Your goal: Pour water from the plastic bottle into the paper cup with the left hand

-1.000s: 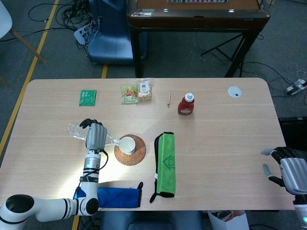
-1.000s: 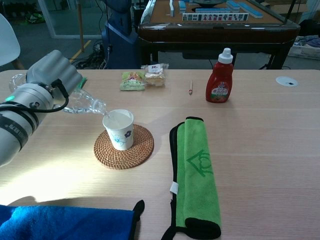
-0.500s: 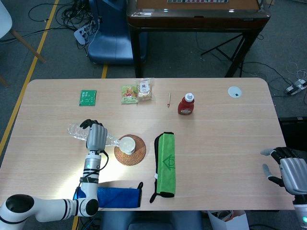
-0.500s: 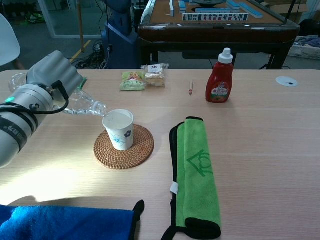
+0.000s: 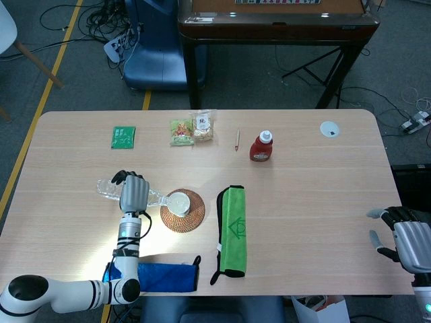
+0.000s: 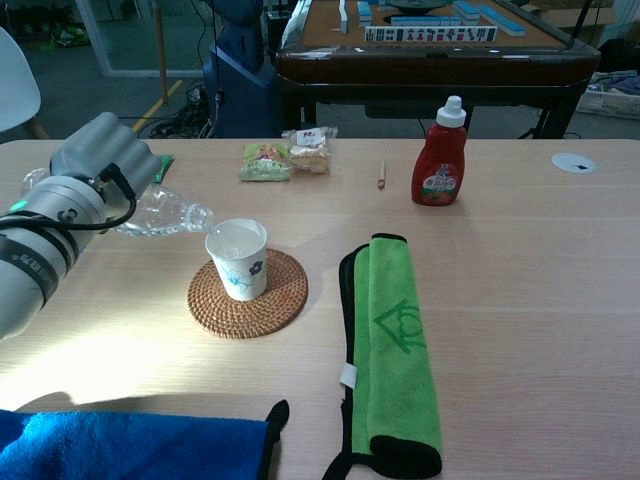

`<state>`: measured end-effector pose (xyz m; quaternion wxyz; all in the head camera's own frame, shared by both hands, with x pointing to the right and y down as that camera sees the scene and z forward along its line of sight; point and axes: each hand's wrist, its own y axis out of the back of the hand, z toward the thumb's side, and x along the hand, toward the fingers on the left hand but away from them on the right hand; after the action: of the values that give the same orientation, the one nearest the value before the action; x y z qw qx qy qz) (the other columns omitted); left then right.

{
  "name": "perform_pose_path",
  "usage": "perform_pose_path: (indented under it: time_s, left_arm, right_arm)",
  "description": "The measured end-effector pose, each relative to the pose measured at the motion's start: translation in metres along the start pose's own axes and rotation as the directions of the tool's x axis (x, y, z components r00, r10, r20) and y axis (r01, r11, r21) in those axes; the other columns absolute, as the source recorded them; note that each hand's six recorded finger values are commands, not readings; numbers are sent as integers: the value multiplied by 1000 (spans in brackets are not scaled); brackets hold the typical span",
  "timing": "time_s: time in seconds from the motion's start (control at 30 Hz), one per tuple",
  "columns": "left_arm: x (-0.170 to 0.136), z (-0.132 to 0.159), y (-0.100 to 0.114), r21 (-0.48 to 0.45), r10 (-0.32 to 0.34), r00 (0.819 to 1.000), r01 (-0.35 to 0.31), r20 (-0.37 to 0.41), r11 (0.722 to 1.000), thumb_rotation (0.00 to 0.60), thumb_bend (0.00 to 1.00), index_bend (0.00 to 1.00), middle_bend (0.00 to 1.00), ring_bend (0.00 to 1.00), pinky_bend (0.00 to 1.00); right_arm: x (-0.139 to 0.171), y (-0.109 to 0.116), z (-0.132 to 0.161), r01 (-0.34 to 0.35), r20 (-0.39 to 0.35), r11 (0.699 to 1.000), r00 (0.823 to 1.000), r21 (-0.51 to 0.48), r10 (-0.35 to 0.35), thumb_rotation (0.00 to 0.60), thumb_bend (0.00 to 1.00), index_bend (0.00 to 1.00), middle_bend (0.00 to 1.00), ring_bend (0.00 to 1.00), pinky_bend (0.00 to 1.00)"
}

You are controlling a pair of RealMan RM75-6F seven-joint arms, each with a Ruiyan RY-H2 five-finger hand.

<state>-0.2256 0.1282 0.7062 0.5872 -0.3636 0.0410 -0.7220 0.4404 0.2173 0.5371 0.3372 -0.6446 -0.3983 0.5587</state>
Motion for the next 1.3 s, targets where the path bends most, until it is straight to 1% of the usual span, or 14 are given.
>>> perform_pose_path:
  time_s: [0.17, 0.27, 0.33, 0.6, 0.73, 0.83, 0.93, 1.03, 1.07, 1.13, 1.17, 1.23, 1.27, 1.3]
  left_arm:
    - [-3, 3, -5, -80, -66, 998, 66, 8, 995, 600, 47, 689, 769, 514, 495]
    - [-5, 6, -4, -158, -114, 993, 116, 20, 981, 600, 47, 689, 769, 514, 496]
    - [-6, 6, -3, -201, -130, 991, 133, 27, 971, 600, 47, 688, 769, 514, 496]
    - [-4, -3, -9, -330, -144, 989, 140, 13, 933, 600, 47, 688, 769, 514, 497]
    - [-2, -13, -17, -421, -159, 987, 142, -5, 896, 600, 47, 687, 769, 514, 498]
    - [0, -22, -25, -504, -175, 984, 141, -22, 852, 600, 47, 686, 769, 515, 499]
    - [0, -30, -31, -594, -191, 981, 132, -37, 794, 600, 47, 686, 769, 516, 504]
    - [0, -37, -36, -685, -206, 978, 123, -40, 718, 600, 47, 682, 769, 515, 512]
    - [0, -39, -38, -720, -210, 977, 121, -36, 684, 600, 47, 681, 768, 515, 513]
    - [0, -42, -40, -765, -214, 976, 119, -26, 633, 600, 47, 678, 768, 514, 513]
    - [-1, -43, -41, -791, -215, 976, 117, -19, 601, 600, 47, 676, 767, 514, 513]
    - [-2, -45, -43, -825, -214, 977, 112, -12, 554, 600, 47, 671, 767, 512, 513]
    - [-2, -46, -45, -846, -214, 977, 107, -8, 523, 600, 47, 670, 767, 511, 513]
    - [-2, -46, -46, -860, -213, 977, 103, -7, 500, 600, 47, 668, 768, 510, 513]
  right_arm:
    - [0, -1, 0, -3, 0, 1000, 1000, 2, 3, 600, 447, 391, 405, 288, 257]
    - [-1, -2, 0, -5, 2, 1000, 1000, 3, 5, 600, 447, 391, 405, 288, 257]
    - [-1, -2, 0, -5, 2, 1000, 1000, 3, 5, 600, 447, 391, 405, 288, 257]
    - [0, -1, 0, -3, 1, 1000, 1000, 2, 3, 600, 447, 391, 405, 288, 257]
    - [0, -1, 0, -4, 2, 1000, 1000, 3, 4, 600, 447, 391, 405, 288, 257]
    - [0, -2, 0, -7, 2, 1000, 1000, 5, 7, 600, 447, 391, 405, 288, 257]
    - [-1, -4, 0, -14, 5, 1000, 1000, 5, 14, 600, 447, 391, 405, 288, 257]
    - [-1, -6, 0, -22, 5, 1000, 1000, 5, 22, 600, 447, 391, 405, 288, 257]
    - [-1, -7, 0, -23, 5, 1000, 1000, 7, 23, 600, 447, 391, 405, 288, 257]
    - [-1, -7, 0, -25, 6, 1000, 1000, 9, 25, 600, 446, 391, 405, 288, 257]
    - [-2, -8, 0, -25, 6, 1000, 1000, 9, 25, 600, 446, 391, 405, 288, 257]
    - [-2, -8, 0, -26, 7, 1000, 1000, 9, 26, 600, 447, 391, 405, 288, 257]
    - [-2, -8, -1, -26, 7, 1000, 1000, 9, 26, 600, 447, 391, 405, 288, 257]
    - [-2, -8, -1, -25, 7, 1000, 1000, 9, 25, 600, 447, 391, 405, 288, 257]
